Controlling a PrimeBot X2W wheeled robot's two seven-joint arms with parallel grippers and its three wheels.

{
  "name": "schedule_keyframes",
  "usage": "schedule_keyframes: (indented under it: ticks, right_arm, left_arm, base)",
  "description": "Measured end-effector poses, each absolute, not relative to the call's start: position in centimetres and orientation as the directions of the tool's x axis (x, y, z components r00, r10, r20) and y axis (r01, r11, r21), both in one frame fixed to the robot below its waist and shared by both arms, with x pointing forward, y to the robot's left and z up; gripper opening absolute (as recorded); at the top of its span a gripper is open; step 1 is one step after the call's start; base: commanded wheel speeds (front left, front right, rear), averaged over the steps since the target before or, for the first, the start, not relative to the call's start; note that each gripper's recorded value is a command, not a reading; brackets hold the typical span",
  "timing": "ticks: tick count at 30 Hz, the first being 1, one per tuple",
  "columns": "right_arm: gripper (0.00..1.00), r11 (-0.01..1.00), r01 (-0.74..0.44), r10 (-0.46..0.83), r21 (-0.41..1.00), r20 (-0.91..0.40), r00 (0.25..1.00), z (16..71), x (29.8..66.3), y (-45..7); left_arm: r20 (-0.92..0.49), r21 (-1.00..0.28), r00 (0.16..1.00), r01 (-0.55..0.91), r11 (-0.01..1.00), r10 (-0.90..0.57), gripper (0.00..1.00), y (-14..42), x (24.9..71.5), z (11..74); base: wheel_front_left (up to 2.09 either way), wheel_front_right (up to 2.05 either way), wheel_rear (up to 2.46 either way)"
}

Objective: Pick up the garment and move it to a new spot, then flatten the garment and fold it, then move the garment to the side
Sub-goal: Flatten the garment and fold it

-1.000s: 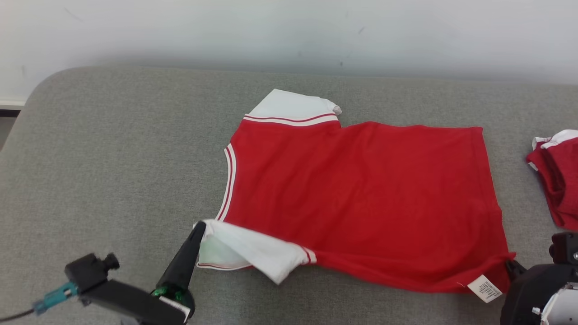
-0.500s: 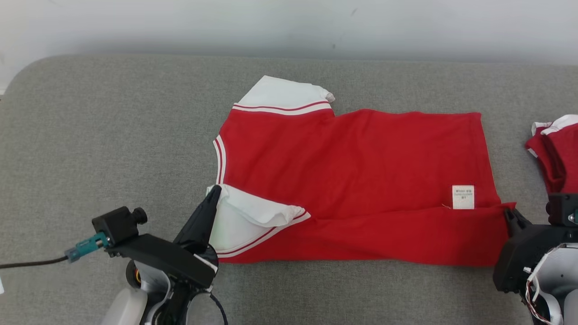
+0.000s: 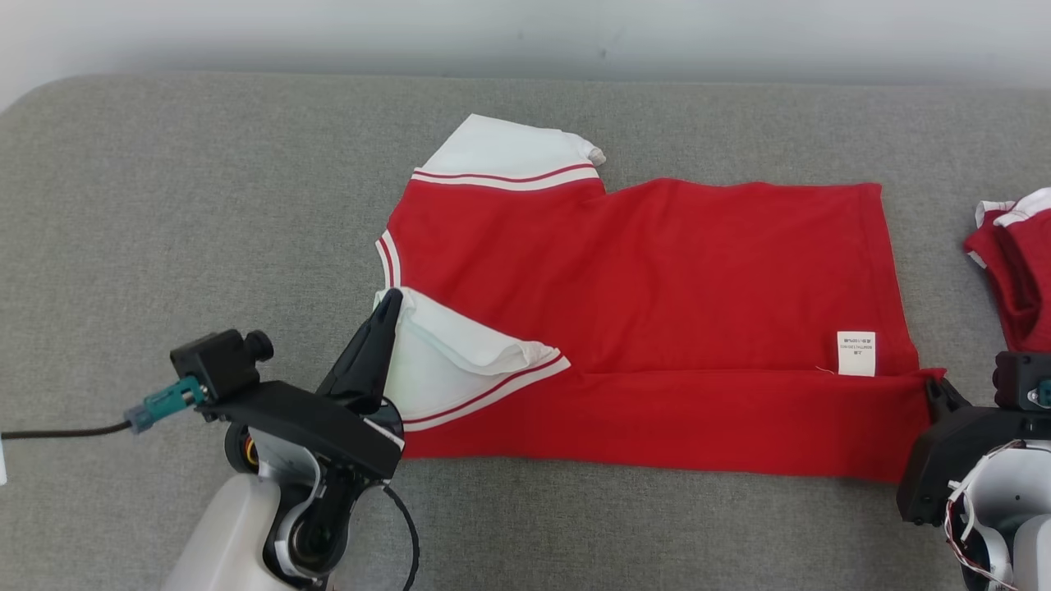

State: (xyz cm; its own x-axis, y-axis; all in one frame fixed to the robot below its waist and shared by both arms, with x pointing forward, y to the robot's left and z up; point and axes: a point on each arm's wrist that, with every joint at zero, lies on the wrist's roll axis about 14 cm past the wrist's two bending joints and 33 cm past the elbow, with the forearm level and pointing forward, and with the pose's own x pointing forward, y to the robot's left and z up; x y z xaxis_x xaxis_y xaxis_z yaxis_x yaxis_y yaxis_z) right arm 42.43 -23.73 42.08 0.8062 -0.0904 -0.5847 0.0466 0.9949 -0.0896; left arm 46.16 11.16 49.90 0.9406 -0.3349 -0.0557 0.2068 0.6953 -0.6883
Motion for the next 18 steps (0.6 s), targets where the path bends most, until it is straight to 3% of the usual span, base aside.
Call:
schedule_keyframes:
  ticks: [18]
  right_arm:
    - [0.00, 0.993, 0.080, -0.119, -0.089, -0.644, 0.755, 40.0, 41.2, -24.5]
  left_arm:
    - [-0.058, -0.623, 0.921, 0.269, 0.734, -0.386, 0.00, 9.0, 48.9, 50.0]
  base:
    - [0.00, 0.00, 0.00]
